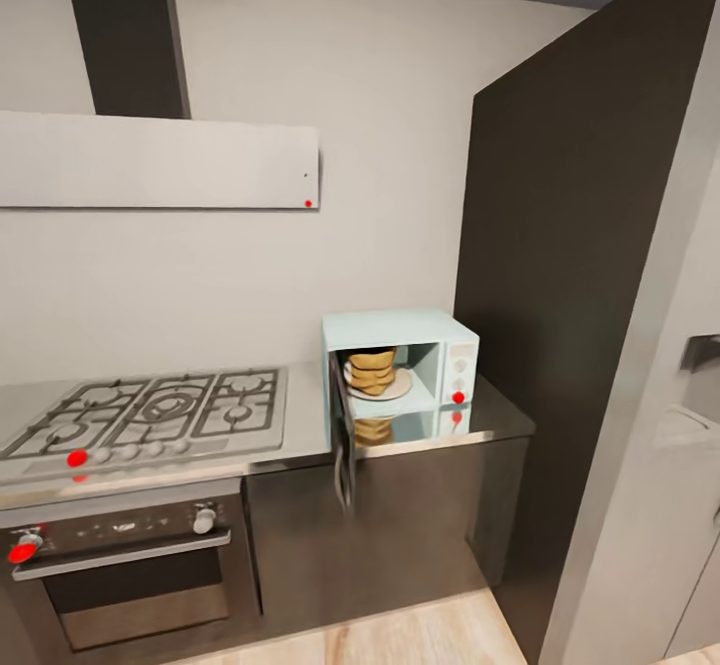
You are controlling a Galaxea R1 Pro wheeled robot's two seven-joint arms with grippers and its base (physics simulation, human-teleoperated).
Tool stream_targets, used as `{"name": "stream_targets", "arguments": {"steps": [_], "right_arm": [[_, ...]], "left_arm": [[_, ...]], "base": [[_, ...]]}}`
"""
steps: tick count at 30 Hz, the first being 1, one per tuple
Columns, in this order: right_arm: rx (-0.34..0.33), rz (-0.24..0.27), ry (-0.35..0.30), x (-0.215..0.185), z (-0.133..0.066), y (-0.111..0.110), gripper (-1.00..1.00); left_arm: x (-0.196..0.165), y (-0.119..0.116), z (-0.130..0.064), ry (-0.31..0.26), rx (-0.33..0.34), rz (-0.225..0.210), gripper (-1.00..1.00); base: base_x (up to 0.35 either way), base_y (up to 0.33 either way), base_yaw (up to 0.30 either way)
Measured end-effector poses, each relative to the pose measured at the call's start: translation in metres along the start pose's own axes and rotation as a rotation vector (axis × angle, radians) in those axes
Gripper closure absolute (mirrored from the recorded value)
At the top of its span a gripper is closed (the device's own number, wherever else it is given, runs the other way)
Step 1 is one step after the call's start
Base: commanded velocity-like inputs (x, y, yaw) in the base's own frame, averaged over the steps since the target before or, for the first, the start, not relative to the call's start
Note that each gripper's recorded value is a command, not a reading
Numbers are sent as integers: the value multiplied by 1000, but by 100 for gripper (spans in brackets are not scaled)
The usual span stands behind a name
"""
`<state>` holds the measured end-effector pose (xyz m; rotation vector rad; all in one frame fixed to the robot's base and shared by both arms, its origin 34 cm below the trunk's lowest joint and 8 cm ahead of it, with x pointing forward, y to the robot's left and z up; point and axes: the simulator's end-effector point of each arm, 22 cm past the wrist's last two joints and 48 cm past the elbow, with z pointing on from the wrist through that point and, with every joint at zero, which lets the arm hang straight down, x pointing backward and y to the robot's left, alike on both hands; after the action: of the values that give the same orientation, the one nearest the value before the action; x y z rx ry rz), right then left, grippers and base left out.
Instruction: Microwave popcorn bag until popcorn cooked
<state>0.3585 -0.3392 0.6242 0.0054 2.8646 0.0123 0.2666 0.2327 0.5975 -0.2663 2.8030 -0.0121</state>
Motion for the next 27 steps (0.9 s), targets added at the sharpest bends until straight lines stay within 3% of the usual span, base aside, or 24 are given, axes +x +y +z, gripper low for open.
{"name": "stream_targets", "arguments": {"steps": [15,20,23,27], "right_arm": [[-2,-10,0,0,0,0,-100],[2,-10,1,0,0,-2,-100],[5,-10,0,0,0,-3,-100],[6,-10,-1,0,0,-4,-100]], "left_arm": [[0,1,0,1,-1,3,-100],[-3,0,0,-9,-3,4,-100],[-19,-2,0,-42,1,5,-100],[-71,-8,-4,-150,21,10,-100]], "base": [[318,0,0],[108,0,0],[14,0,0],[3,0,0]]}}
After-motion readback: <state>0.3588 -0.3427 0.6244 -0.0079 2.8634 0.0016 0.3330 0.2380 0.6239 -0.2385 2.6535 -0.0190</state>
